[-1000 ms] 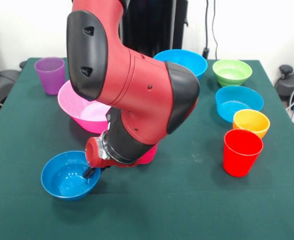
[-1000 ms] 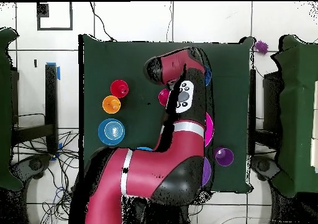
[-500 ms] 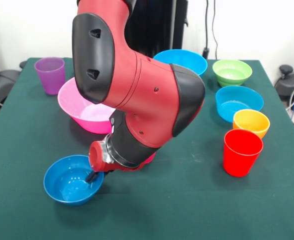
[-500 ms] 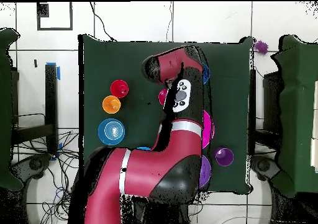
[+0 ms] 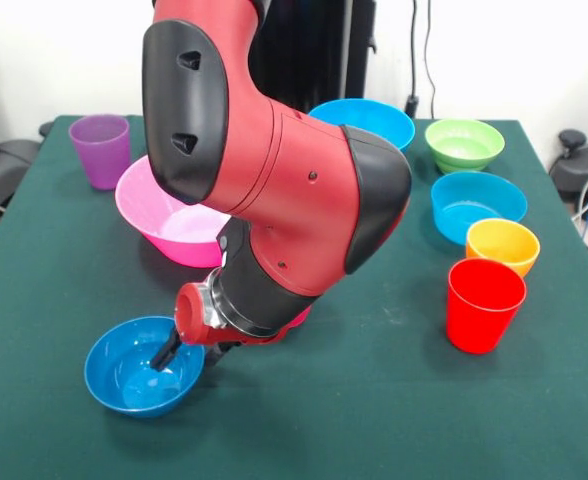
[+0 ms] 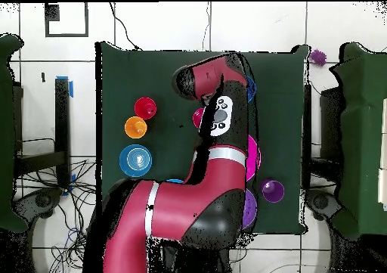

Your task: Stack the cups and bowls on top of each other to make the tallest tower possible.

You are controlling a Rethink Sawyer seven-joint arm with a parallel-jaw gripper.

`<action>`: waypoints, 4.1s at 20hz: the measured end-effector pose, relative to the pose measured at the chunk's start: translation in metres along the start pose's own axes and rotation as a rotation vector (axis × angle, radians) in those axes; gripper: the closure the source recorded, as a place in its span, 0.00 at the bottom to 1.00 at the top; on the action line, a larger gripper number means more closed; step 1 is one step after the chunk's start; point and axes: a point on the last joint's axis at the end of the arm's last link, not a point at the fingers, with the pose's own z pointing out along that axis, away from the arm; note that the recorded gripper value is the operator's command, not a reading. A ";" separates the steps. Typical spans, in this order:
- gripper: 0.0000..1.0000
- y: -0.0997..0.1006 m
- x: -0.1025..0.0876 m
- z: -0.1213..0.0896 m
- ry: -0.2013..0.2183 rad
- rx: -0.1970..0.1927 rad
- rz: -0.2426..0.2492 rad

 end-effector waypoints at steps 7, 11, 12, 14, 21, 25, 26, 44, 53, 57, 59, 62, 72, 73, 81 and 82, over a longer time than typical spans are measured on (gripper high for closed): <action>0.00 0.000 0.000 0.000 0.000 0.000 0.000; 0.00 0.000 0.000 0.000 0.000 0.000 0.000; 0.00 0.000 0.000 0.000 0.000 0.000 0.000; 0.00 -0.001 0.000 -0.001 -0.001 0.001 0.000; 0.00 -0.009 -0.004 -0.017 -0.016 0.018 0.004; 0.00 -0.019 -0.007 -0.038 -0.034 0.035 0.010; 0.00 -0.024 -0.008 -0.048 -0.042 0.041 0.014; 0.00 -0.051 0.002 -0.100 -0.026 0.037 0.049; 0.00 -0.031 0.013 -0.103 0.013 -0.053 0.064; 0.00 -0.015 0.023 -0.102 0.038 -0.112 0.068; 0.00 -0.003 0.032 -0.100 0.061 -0.154 0.071; 0.00 0.005 0.037 -0.099 0.077 -0.185 0.074; 0.00 0.032 0.054 -0.104 0.160 -0.300 0.091; 0.00 0.033 0.055 -0.105 0.169 -0.303 0.089; 0.00 0.037 0.063 -0.120 0.245 -0.319 0.072; 0.00 0.036 0.063 -0.124 0.248 -0.319 0.072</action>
